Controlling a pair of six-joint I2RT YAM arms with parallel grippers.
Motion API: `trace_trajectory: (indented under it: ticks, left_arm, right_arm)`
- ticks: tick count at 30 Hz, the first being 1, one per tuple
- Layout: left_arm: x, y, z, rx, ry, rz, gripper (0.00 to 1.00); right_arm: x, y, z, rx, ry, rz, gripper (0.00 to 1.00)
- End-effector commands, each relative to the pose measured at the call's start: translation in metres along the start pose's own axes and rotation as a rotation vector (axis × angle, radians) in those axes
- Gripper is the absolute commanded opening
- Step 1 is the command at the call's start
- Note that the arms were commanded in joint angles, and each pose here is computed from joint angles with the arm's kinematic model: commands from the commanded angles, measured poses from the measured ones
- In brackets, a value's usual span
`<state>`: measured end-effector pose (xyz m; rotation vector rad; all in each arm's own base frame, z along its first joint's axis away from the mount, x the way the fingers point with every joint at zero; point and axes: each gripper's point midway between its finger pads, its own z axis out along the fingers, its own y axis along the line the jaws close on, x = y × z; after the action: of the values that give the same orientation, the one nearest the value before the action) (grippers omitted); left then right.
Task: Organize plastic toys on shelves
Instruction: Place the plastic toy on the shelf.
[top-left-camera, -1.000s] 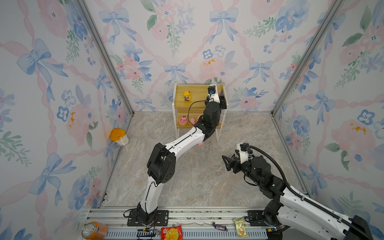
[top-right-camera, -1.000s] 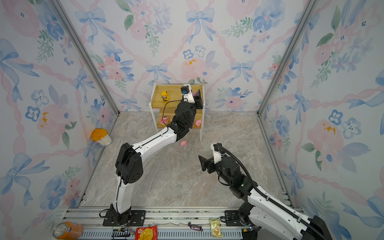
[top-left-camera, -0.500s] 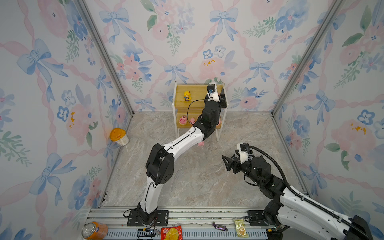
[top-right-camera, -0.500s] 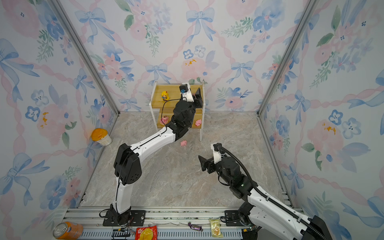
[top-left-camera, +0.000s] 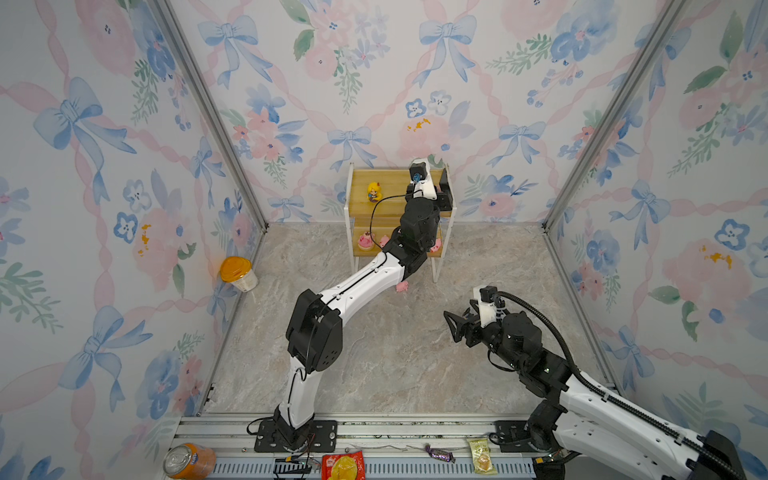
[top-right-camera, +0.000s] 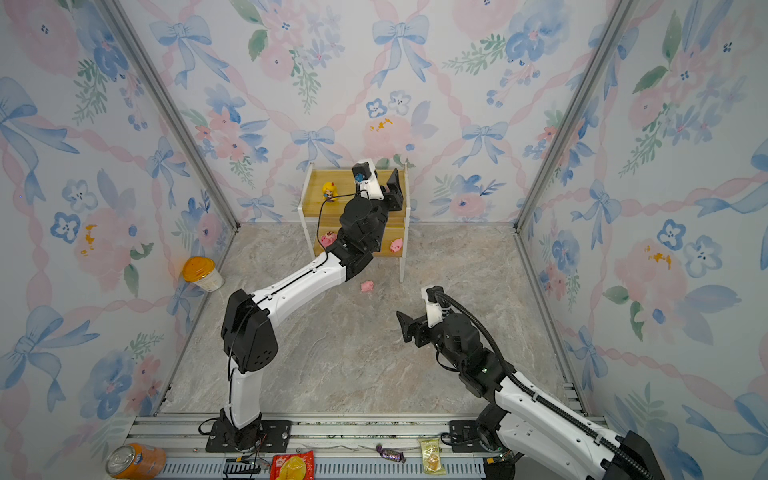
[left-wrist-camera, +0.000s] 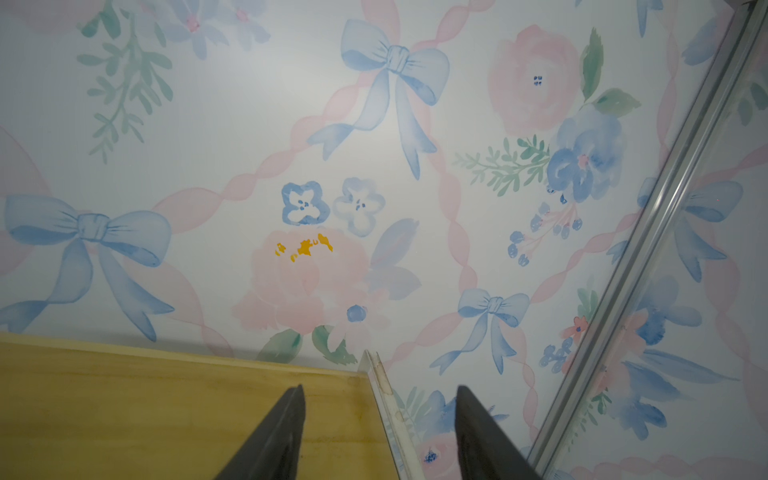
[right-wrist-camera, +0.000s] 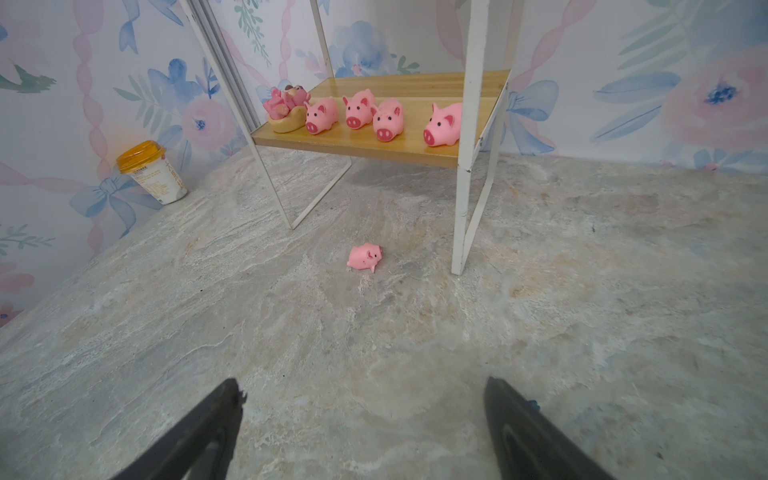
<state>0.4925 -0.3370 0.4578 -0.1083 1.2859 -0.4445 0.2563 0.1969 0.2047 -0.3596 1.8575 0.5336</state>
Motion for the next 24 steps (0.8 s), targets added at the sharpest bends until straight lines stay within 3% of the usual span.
trace_trajectory:
  ticks: [1,5,7,14,18,24]
  left_arm:
    - [-0.029,0.001,-0.007,0.015,-0.024,-0.02,0.6]
    - [-0.03,0.002,-0.012,0.023,0.001,-0.022,0.66]
    - [-0.031,0.002,-0.016,0.032,0.009,-0.023,0.74]
    - [-0.052,0.01,-0.043,0.059,0.043,-0.023,0.87]
    - [-0.062,0.03,-0.07,0.039,0.08,-0.04,0.9]
    - [-0.047,0.067,-0.109,-0.026,0.209,-0.04,0.89]
  right_arm:
    - [-0.004,0.002,0.001,-0.011,-0.013,0.005,0.93]
    - [-0.007,0.004,-0.001,-0.021,-0.021,-0.011,0.95]
    - [-0.01,0.004,-0.002,-0.019,-0.026,-0.021,0.96]
    - [-0.036,-0.01,-0.009,0.079,-0.082,-0.068,0.99]
    - [-0.07,-0.016,-0.006,0.167,-0.129,-0.089,0.98]
    - [-0.144,-0.01,0.019,0.278,-0.16,-0.154,0.95]
